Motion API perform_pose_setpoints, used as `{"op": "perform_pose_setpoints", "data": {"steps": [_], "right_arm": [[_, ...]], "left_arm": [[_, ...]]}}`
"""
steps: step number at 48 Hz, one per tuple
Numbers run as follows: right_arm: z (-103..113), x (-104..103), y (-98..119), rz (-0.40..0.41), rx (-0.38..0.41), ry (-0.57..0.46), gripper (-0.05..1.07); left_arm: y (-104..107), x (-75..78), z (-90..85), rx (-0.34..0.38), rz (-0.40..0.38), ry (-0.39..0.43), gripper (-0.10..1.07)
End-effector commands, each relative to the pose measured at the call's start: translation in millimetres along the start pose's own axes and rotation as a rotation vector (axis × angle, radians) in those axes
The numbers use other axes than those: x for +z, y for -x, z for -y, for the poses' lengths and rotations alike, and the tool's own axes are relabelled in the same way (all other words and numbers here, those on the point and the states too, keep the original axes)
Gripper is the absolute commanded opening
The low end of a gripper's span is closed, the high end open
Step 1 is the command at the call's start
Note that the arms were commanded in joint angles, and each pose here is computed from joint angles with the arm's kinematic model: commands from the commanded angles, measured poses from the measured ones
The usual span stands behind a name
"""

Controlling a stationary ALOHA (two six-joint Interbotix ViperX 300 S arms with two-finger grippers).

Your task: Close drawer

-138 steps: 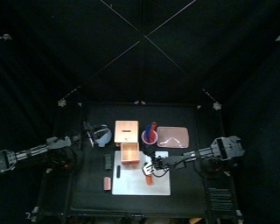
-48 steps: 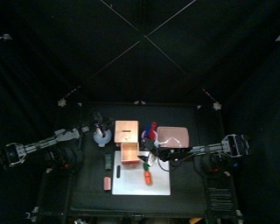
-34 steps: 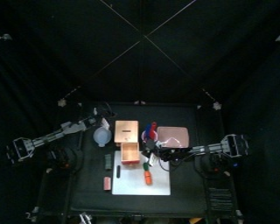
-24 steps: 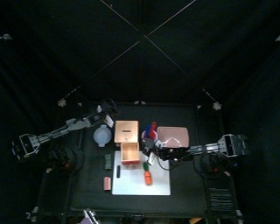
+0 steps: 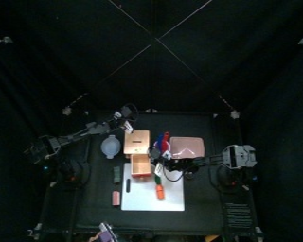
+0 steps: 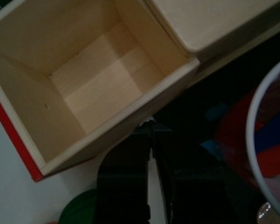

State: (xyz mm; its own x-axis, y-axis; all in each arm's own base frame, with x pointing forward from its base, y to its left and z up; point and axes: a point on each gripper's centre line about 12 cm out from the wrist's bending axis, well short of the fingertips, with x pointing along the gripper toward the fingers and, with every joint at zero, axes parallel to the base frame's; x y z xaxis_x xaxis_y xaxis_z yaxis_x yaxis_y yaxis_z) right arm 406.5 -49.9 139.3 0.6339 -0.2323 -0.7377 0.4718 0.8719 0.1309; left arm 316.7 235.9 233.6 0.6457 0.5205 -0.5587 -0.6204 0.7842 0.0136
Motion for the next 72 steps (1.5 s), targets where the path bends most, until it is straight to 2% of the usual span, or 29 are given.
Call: {"op": "perform_pose_setpoints", "data": {"steps": [1,27,37,44,48,54,66,72], "right_arm": [[-7.3,17.8,6.3,0.047,0.023,-0.005,0.09],[-17.3,29.3,-4.0,0.054,0.036,-0.045,0.09],[-9.0,22.2,-5.7,0.018,-0.028,-0.061,0.09],[-11.7,21.6,7.7,0.01,-0.079,-0.05,0.09],[-20.9,26.4,20.2,0.027,-0.072,-0.045,0.09],[-44.1,36.2,38.0,0.065,-0.012,-0.046,0.09],[-85.4,47.4,54.4,0.108,0.074,-0.021,0.09],[-110.1,48.9,53.8,0.113,0.138,-0.023,0.09]], "left_arm": [[1.8,11.7,-0.7,0.003,0.028,-0.002,0.42],[0.4,4.3,-0.8,0.003,0.01,-0.003,0.42],[0.4,3.7,-0.9,0.004,0.008,-0.012,0.42],[0.3,3.1,0.3,0.002,0.007,-0.016,0.42],[0.4,3.5,0.4,0.001,0.01,-0.017,0.42],[-0.5,3.8,1.2,-0.002,0.013,-0.017,0.42],[-4.2,2.3,5.7,-0.007,-0.004,-0.028,0.42],[-4.1,0.9,14.6,-0.012,-0.037,-0.071,0.42]]}}
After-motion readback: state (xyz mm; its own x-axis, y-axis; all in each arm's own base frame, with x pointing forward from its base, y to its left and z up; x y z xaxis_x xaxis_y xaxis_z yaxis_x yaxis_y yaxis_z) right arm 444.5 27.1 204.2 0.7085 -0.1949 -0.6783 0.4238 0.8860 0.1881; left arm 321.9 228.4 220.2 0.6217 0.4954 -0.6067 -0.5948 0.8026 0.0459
